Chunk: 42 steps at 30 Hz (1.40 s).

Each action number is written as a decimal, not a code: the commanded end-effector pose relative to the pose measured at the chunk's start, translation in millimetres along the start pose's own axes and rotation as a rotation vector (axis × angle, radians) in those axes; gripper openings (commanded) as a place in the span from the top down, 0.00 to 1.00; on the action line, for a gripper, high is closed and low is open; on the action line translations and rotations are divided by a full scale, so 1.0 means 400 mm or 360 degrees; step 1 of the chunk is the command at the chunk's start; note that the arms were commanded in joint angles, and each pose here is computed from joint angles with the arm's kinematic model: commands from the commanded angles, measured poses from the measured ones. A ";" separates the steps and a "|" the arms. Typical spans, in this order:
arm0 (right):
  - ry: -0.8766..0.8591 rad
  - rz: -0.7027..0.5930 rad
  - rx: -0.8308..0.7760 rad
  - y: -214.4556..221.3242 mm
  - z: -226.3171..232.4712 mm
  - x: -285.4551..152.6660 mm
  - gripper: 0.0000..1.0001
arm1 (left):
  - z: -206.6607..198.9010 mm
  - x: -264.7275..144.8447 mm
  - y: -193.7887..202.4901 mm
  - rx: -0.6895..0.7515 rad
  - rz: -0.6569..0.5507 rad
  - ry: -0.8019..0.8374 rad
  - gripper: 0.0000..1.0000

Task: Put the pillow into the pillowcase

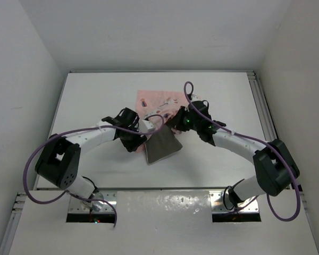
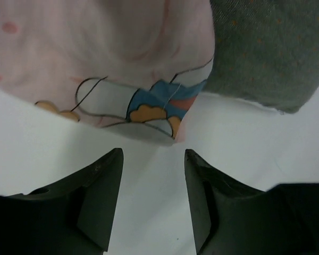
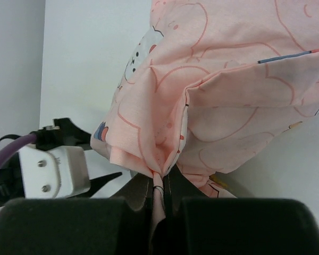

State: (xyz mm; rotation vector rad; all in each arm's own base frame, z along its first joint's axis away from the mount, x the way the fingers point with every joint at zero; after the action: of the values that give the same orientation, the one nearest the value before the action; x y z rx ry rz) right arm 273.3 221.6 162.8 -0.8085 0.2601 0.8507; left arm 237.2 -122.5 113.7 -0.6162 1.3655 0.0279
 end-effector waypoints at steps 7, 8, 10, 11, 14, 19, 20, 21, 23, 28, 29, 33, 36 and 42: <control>-0.0159 -0.0249 0.0024 -0.083 0.058 -0.030 1.00 | -0.019 0.048 -0.037 0.0015 -0.0225 0.0172 0.53; -0.0156 -0.0244 0.0022 -0.081 0.057 -0.028 1.00 | -0.023 0.052 -0.034 0.0010 -0.0231 0.0186 0.53; -0.0152 -0.0246 0.0027 -0.084 0.056 -0.028 1.00 | -0.027 0.060 -0.042 0.0007 -0.0254 0.0192 0.54; -0.0149 -0.0246 0.0026 -0.085 0.054 -0.028 1.00 | -0.039 0.065 -0.050 0.0026 -0.0258 0.0213 0.54; -0.0131 -0.0249 0.0033 -0.085 0.048 -0.029 1.00 | -0.056 0.094 -0.050 0.0018 -0.0223 0.0215 0.55; -0.0130 -0.0247 0.0038 -0.086 0.046 -0.033 1.00 | -0.028 0.139 -0.028 -0.0042 -0.0084 0.0057 0.76; -0.0121 -0.0242 0.0038 -0.084 0.042 -0.033 1.00 | -0.023 0.139 -0.034 -0.0054 -0.0098 0.0031 0.93; -0.0121 -0.0239 0.0037 -0.082 0.042 -0.034 1.00 | -0.017 0.136 -0.040 -0.0061 -0.0110 0.0012 1.00; -0.0107 -0.0229 0.0040 -0.078 0.036 -0.035 1.00 | -0.015 0.128 -0.051 -0.0069 -0.0122 0.0019 1.00; -0.0069 -0.0204 0.0068 -0.089 0.016 -0.042 1.00 | -0.005 0.046 -0.105 -0.0016 -0.0217 0.0057 1.00; -0.0063 -0.0203 0.0088 -0.100 0.008 -0.048 1.00 | -0.008 0.020 -0.102 0.0003 -0.0196 0.0064 1.00; -0.0099 -0.0238 0.0121 -0.158 0.000 -0.091 1.00 | 0.022 -0.157 -0.147 0.0036 -0.0307 0.0010 1.00; -0.0094 -0.0255 0.0073 -0.232 0.007 -0.139 1.00 | 0.053 -0.311 -0.199 0.0045 -0.0399 -0.0007 1.00; 0.0027 -0.0246 0.0034 -0.362 0.008 -0.218 1.00 | 0.096 -0.596 -0.316 0.0078 -0.0710 -0.0219 1.00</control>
State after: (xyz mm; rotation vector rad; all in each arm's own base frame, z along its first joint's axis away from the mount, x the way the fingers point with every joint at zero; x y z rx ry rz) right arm 317.2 135.2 236.6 -0.7465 0.3229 0.7358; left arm 284.3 -147.3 330.9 -0.8292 1.1172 -0.2632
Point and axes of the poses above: each gripper's point midway between its finger pads, its own x axis out along the fingers, its own z axis along the line the jaws close on, y = z × x, the point moved 8 cm from there along -x, back along the fingers, and after that the axes turned 4 degrees about x, right-handed, at the moved point
